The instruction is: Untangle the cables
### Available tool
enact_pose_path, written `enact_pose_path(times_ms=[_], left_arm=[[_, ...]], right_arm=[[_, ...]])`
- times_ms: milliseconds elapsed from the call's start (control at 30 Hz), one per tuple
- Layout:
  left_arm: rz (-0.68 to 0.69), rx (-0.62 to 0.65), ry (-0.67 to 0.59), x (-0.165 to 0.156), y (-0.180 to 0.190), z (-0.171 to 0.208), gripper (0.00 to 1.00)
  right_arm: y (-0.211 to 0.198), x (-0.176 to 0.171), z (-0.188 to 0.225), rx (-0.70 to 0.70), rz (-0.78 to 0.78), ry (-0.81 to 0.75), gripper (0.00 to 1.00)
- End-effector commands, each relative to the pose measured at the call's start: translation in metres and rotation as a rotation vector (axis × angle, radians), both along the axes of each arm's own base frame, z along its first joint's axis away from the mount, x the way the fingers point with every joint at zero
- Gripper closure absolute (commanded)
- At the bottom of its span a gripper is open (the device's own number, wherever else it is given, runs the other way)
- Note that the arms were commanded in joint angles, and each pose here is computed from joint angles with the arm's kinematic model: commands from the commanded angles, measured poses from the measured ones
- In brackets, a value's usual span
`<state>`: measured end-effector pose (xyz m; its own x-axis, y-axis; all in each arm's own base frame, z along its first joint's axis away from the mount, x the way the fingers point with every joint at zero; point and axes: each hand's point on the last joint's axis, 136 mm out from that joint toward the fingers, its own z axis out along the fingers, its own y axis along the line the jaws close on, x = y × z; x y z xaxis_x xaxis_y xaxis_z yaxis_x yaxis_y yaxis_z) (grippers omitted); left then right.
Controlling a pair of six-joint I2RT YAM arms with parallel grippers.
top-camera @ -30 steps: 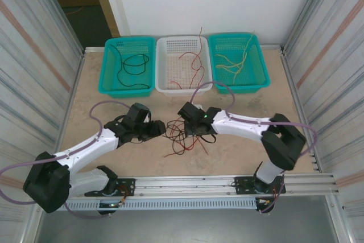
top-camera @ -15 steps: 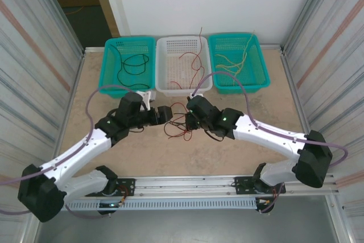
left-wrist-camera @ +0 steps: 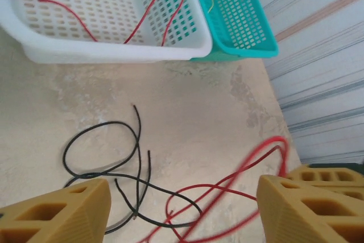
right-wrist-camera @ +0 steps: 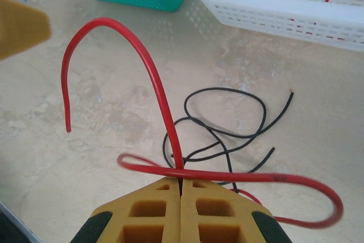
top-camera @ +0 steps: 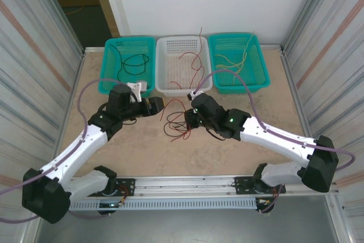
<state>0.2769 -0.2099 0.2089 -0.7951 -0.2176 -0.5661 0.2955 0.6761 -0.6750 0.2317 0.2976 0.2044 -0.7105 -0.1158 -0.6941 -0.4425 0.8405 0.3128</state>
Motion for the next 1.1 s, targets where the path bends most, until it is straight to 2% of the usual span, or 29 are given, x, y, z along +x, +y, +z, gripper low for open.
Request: enact_pose_path(times_ms=[0,300,600,833,1067], left_arm=[[-0.104,-0.118,0.021,-0.007,-0.021,0.007,0.37],[-0.180,-0.160,0.031,-0.009,-0.035,0.009,0.43],[-0.181,-0.186,-0.010,-0.009,-0.035,0.023,0.34],[-0.209,-0.216,-0.007,-0.014,-0.038,0.030,0.39],[-0.204,-0.241,-0.020,-0.018,-0.037,0.038,0.39]], right_arm=[[0.005,-0.003,0.008,0.023,0.029,-0.016,0.97],[0.011,-0.003,0.007,0.042,0.038,-0.005,0.97],[0.010,-0.001,0.005,0.038,0.027,0.000,0.96],[0.008,0.001,0.001,0.041,0.015,0.013,0.96],[0.006,0.007,-0.007,0.042,0.000,0.041,0.96]])
